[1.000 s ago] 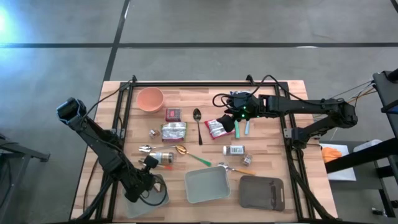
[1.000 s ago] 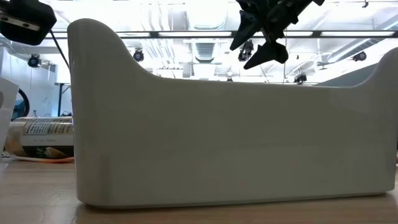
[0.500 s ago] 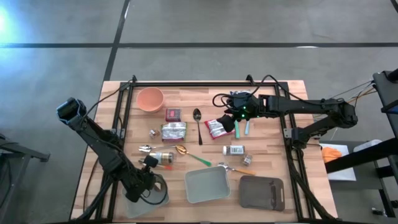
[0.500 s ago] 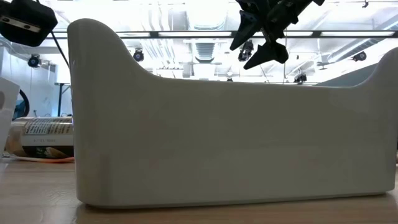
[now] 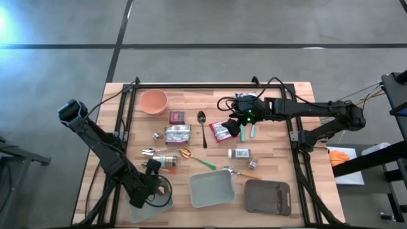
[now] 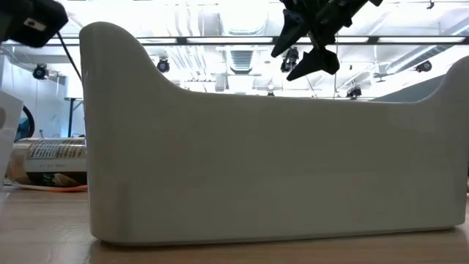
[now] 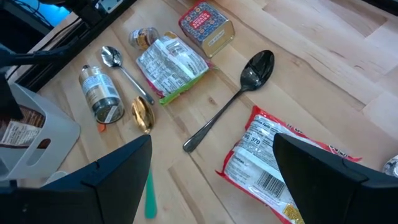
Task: Pick & Place Food Item
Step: Put the orange noodle pack into the right gray bin
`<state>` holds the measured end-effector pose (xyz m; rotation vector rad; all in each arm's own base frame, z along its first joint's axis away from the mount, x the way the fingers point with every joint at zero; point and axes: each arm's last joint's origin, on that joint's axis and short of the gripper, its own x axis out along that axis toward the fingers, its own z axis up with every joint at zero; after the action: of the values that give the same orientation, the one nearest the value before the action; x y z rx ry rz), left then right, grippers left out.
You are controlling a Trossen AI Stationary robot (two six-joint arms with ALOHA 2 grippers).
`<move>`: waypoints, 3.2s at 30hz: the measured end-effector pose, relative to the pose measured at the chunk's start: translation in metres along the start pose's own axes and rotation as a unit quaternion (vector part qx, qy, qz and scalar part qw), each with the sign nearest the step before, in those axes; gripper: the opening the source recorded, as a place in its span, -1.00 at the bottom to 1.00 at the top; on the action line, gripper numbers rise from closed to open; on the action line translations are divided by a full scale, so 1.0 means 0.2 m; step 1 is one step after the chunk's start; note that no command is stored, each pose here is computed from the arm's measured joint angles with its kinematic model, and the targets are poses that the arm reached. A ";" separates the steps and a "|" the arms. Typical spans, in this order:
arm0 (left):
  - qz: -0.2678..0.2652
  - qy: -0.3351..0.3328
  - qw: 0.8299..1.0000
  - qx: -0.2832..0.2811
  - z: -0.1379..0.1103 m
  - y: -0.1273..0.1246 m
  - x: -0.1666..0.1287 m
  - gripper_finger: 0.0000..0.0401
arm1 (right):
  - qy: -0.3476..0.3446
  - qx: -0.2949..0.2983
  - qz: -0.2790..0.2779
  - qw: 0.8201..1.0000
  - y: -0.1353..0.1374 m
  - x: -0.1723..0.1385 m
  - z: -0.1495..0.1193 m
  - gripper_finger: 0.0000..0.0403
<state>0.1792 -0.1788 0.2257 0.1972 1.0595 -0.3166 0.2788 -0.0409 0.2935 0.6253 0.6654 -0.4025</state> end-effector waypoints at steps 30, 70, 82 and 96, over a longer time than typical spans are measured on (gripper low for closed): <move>0.029 -0.130 0.934 -0.332 0.11 0.19 -0.32 0.51 | 0.123 -0.195 -0.082 0.970 0.11 0.00 -0.11 0.64; 0.047 -0.135 0.915 -0.377 0.09 0.20 -0.30 0.51 | 0.234 -0.685 0.048 0.689 0.31 0.61 -0.31 0.43; 0.046 -0.135 0.913 -0.383 0.09 0.20 -0.30 0.51 | 0.268 -0.697 0.040 0.664 0.24 0.75 -0.35 0.01; 0.045 -0.134 0.913 -0.383 0.09 0.20 -0.30 0.51 | 0.280 -0.728 -0.003 0.626 0.18 0.79 -0.33 0.01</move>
<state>0.1811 -0.1371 0.2867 -0.4916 0.8289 0.1686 0.3823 0.0045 0.1605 -0.8960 1.3182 0.4334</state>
